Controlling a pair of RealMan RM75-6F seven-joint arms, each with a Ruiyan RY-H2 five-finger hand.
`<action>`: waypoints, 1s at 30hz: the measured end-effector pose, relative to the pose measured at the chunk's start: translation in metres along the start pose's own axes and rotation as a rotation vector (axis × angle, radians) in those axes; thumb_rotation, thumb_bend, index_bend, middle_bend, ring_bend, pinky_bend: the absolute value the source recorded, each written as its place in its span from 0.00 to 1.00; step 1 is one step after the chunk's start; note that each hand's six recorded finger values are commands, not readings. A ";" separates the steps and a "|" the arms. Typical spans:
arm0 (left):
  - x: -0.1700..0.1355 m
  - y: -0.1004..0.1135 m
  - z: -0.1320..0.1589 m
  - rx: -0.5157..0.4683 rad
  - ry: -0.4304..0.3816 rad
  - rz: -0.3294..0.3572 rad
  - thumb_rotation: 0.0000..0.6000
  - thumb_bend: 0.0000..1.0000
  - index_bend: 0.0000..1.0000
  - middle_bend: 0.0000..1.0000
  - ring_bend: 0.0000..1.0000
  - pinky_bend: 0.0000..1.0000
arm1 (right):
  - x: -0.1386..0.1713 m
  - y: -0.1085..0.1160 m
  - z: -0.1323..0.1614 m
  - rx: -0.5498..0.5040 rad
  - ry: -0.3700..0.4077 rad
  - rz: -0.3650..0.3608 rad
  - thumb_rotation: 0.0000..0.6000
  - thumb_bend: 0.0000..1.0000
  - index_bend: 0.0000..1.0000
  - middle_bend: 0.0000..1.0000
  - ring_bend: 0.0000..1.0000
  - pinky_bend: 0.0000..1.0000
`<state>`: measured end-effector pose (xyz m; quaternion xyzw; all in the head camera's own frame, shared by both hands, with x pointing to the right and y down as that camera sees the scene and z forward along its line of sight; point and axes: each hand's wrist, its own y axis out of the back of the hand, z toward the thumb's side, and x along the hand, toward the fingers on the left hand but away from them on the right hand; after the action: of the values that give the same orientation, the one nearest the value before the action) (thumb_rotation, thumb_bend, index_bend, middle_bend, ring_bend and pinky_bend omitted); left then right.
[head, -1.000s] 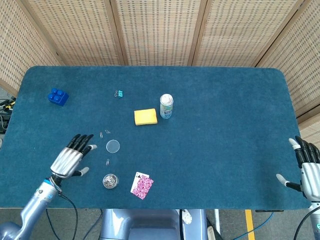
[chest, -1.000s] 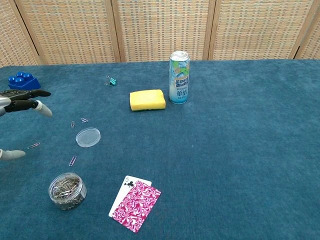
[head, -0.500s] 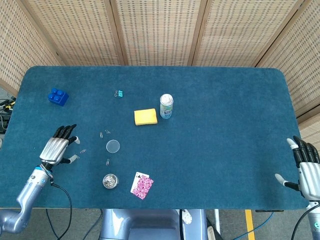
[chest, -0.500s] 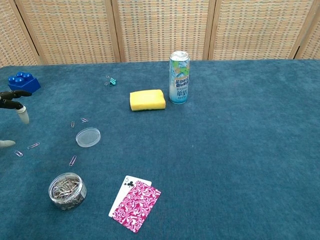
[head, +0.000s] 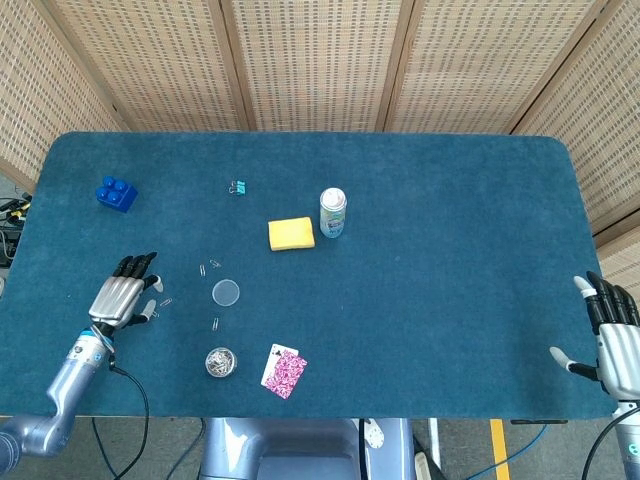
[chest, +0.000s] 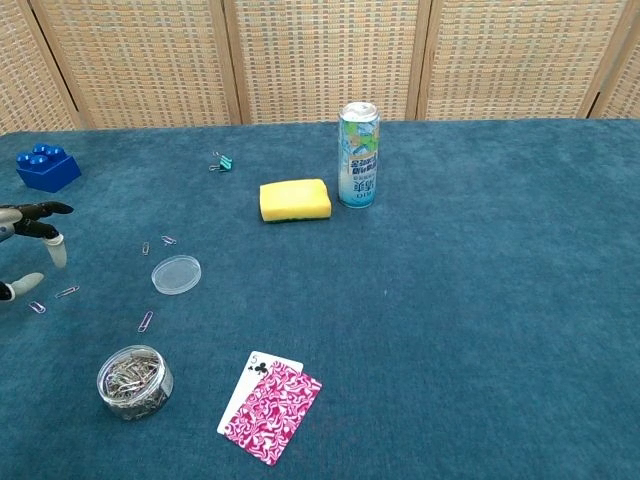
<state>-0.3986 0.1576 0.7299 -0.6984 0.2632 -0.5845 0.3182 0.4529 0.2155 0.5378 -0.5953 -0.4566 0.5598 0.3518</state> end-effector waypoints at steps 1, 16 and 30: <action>0.001 -0.001 0.000 0.000 0.002 -0.003 1.00 0.50 0.42 0.00 0.00 0.00 | 0.000 0.000 0.000 0.000 0.000 0.000 1.00 0.00 0.00 0.00 0.00 0.00; 0.005 -0.013 0.009 -0.005 0.015 -0.042 1.00 0.50 0.42 0.00 0.00 0.00 | 0.000 0.001 -0.001 -0.005 0.000 -0.002 1.00 0.00 0.00 0.00 0.00 0.00; 0.000 -0.021 0.020 -0.020 -0.009 -0.076 1.00 0.50 0.42 0.00 0.00 0.00 | 0.001 0.004 -0.002 -0.012 0.000 -0.007 1.00 0.00 0.00 0.00 0.00 0.00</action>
<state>-0.3793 0.1738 0.7433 -0.7136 0.2408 -0.5905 0.2900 0.4551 0.2152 0.5344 -0.5959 -0.4619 0.5559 0.3501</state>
